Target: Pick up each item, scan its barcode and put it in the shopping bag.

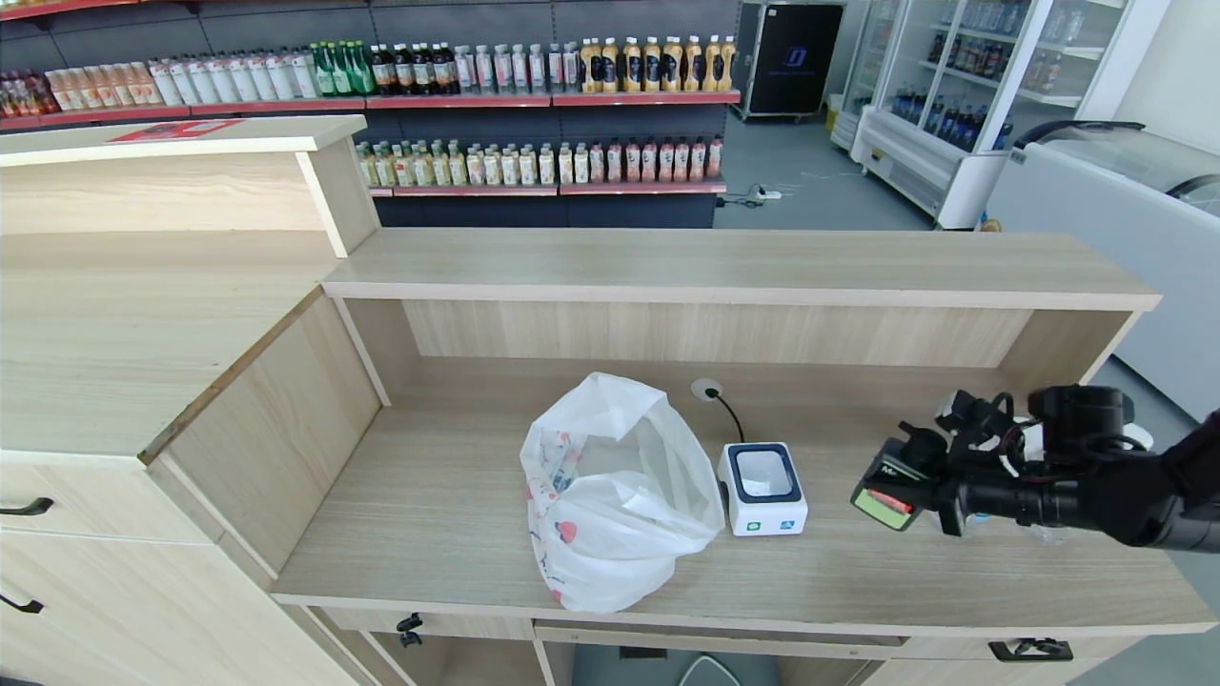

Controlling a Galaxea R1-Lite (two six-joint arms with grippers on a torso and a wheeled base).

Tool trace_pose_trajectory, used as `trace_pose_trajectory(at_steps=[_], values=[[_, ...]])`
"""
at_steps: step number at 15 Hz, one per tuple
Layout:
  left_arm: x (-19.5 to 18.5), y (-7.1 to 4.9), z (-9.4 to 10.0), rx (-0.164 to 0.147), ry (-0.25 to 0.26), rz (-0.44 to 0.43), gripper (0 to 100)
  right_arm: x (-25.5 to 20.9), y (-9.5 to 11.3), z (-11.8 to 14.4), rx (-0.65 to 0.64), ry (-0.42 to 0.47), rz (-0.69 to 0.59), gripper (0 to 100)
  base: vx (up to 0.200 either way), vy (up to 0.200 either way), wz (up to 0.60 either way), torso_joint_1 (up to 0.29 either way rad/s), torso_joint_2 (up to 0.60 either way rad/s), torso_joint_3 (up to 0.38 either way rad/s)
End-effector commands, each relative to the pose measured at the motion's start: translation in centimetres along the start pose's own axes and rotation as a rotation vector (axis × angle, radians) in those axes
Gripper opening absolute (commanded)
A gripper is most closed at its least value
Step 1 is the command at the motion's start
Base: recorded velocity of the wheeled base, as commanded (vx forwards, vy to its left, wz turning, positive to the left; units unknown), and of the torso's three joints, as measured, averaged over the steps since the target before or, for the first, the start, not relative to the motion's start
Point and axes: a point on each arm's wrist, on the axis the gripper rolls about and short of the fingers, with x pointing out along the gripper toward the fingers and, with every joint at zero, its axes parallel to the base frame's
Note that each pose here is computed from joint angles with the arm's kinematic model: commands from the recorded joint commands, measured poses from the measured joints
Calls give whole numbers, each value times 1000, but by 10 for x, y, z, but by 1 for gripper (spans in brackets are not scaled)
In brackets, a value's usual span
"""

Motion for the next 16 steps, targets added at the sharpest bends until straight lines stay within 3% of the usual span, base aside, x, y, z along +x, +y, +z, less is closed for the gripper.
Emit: trace_pose_trajectory(at_steps=[1, 2, 4, 5, 9, 14, 16], values=[[0, 0, 0, 0, 1, 0, 100, -75, 27, 88, -378, -114, -152, 0, 0, 0, 0, 0, 0, 0], [0, 0, 0, 0, 1, 0, 100, -86, 28, 93, -507, -110, -198, 0, 0, 0, 0, 0, 0, 0], [0, 0, 0, 0, 1, 0, 100, -107, 43, 99, -883, -80, -257, 0, 0, 0, 0, 0, 0, 0], [0, 0, 0, 0, 1, 0, 100, -112, 49, 101, -964, -76, -265, 0, 0, 0, 0, 0, 0, 0], [0, 0, 0, 0, 1, 0, 100, -135, 86, 136, -1593, -135, -357, 0, 0, 0, 0, 0, 0, 0], [0, 0, 0, 0, 1, 0, 100, -115, 133, 161, -2134, -322, -363, 0, 0, 0, 0, 0, 0, 0], [0, 0, 0, 0, 1, 0, 100, -110, 143, 170, -2208, -377, -377, 0, 0, 0, 0, 0, 0, 0]])
